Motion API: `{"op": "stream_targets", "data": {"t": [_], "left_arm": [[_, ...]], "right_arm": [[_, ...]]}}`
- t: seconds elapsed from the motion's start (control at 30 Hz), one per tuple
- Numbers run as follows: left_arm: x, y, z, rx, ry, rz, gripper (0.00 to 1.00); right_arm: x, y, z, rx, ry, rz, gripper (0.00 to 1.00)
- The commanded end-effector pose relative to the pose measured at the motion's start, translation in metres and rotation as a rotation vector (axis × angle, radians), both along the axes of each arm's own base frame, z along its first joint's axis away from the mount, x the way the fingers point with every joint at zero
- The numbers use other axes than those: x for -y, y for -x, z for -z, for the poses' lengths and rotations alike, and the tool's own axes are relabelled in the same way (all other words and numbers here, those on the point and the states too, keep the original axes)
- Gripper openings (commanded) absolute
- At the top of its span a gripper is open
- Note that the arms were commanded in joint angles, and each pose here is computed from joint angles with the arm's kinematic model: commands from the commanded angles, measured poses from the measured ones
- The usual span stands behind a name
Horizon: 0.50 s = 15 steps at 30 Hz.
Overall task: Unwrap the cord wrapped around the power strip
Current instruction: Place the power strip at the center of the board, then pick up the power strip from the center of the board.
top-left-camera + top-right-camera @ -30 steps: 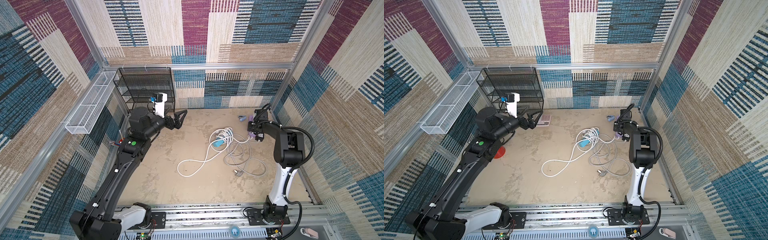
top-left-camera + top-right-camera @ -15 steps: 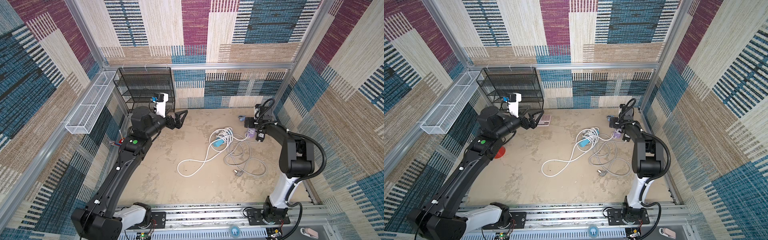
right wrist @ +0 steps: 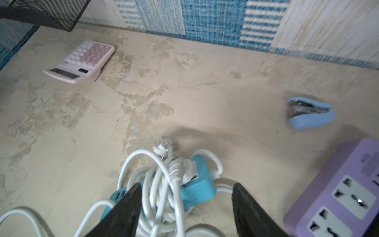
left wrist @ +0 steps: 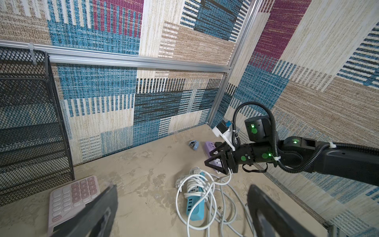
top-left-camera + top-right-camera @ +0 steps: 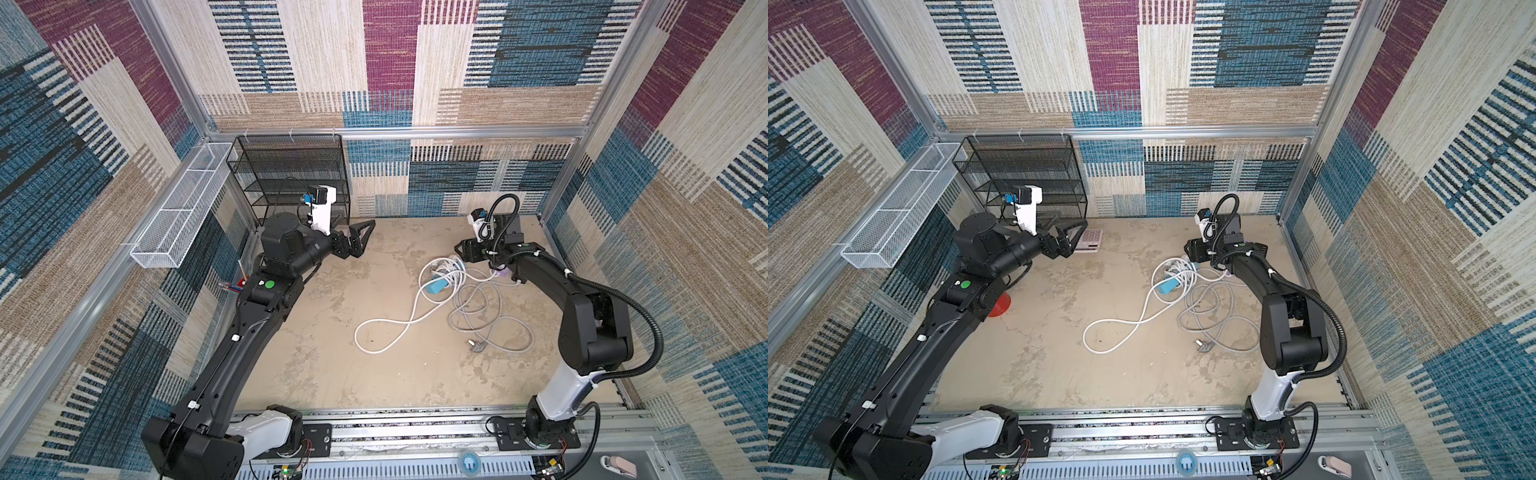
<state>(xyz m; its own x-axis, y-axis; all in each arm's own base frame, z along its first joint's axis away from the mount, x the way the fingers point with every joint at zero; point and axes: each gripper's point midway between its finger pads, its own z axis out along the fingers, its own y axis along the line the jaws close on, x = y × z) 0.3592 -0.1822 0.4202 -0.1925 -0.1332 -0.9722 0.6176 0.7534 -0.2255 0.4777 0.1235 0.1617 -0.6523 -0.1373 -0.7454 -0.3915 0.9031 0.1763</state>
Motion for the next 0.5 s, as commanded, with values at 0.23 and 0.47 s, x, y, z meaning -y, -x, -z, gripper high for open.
{"op": "stream_targets", "data": {"t": [0.23,0.47], "left_arm": [[0.001,0.002,-0.009,0.043,-0.003,0.01,0.99],[0.0,0.003,-0.009,0.046,-0.003,0.008,0.99]], "right_arm": [[-0.014,0.028,0.025,-0.09,-0.001,-0.029,0.51],[-0.009,0.02,0.038,-0.107,0.031,-0.001,0.43]]}}
